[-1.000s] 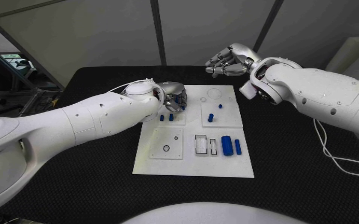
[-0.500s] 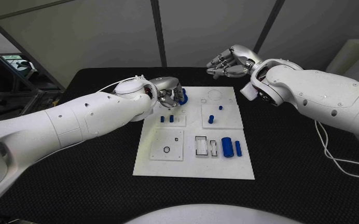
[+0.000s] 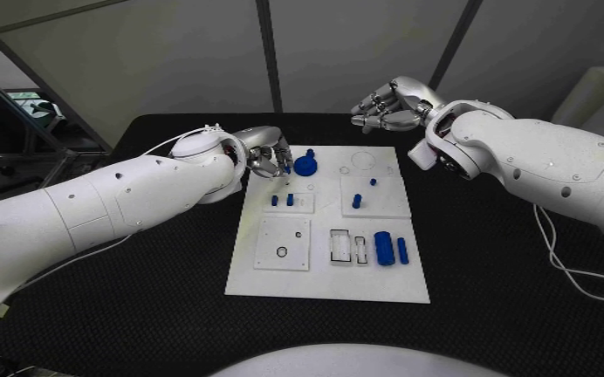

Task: Assemble the parts on the task board

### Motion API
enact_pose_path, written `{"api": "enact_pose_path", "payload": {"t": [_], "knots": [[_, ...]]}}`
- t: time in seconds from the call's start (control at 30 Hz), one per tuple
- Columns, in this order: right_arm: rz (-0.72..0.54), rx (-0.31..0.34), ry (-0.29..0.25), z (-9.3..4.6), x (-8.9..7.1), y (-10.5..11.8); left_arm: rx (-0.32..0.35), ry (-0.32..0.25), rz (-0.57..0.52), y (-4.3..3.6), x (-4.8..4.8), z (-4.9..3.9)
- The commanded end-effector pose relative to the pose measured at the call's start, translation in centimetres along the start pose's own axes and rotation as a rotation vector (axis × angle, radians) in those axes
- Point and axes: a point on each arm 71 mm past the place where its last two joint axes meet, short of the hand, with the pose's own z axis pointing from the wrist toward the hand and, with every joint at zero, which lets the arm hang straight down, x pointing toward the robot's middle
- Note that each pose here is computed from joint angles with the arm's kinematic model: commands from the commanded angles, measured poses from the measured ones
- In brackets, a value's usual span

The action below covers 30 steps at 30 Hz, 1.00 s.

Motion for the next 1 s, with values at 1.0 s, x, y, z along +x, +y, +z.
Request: {"api": "enact_pose_path", "payload": {"t": [1.0], "knots": [[0.002, -0.004, 0.007, 0.1, 0.1, 0.1, -0.043, 0.093, -0.029, 0.87, 1.99, -0.04]]}}
